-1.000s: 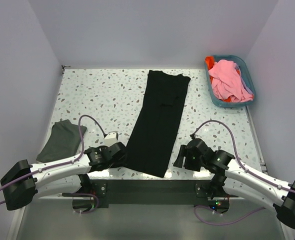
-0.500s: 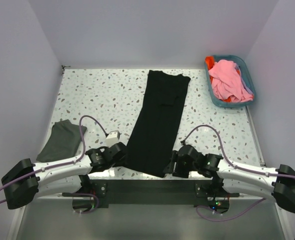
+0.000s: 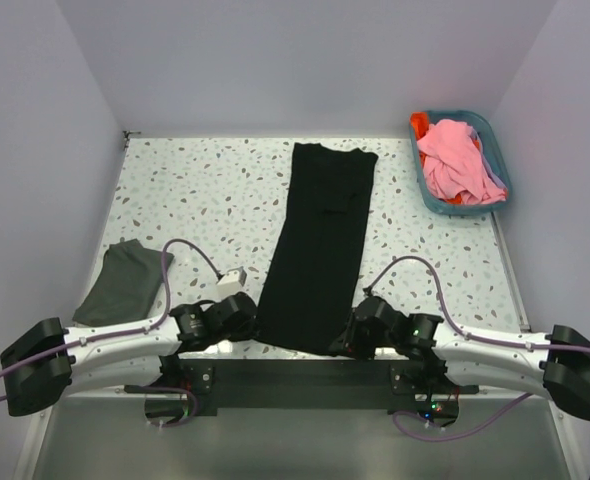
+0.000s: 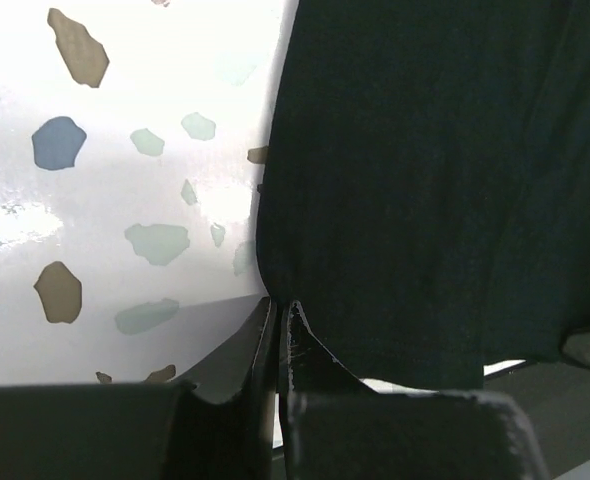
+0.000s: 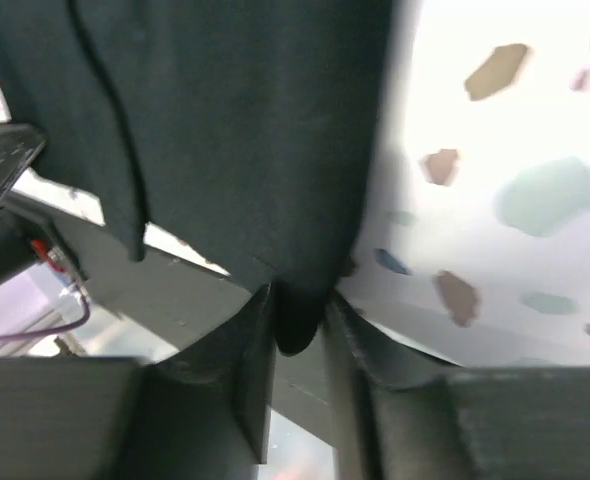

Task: Fold and stack the t-shirts
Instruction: Fold the tshirt

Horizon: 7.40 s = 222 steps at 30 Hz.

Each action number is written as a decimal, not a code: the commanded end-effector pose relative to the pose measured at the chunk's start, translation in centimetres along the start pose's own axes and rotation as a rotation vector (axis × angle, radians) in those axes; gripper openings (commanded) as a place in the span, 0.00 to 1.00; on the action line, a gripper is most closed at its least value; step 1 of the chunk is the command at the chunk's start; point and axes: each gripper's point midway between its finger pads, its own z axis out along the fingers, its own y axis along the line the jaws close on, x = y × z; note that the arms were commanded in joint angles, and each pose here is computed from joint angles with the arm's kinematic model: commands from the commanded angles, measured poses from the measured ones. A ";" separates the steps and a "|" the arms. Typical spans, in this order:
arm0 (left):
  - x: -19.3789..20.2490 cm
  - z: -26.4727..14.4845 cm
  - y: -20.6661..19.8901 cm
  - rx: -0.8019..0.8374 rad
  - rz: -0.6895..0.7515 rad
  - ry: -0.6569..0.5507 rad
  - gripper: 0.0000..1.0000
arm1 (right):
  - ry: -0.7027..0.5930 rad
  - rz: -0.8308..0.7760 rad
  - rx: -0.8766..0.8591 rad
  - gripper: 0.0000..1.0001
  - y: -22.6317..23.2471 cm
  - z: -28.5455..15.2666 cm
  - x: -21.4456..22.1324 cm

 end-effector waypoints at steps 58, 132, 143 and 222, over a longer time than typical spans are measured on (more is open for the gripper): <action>-27.1 9.1 -12.4 0.050 -0.096 -0.308 0.00 | -0.553 -0.298 0.266 0.00 8.4 0.0 -32.0; -26.1 18.5 -2.7 -0.187 -0.127 -0.185 0.12 | -0.337 -0.304 0.447 0.41 1.3 8.2 -35.2; -21.6 12.8 -0.3 -0.148 -0.171 -0.204 0.13 | -0.251 -0.332 0.374 0.40 -0.1 8.5 -23.2; -1.6 1.5 2.0 0.114 -0.221 -0.008 0.42 | -0.287 -0.176 0.143 0.53 -1.1 -2.1 -11.9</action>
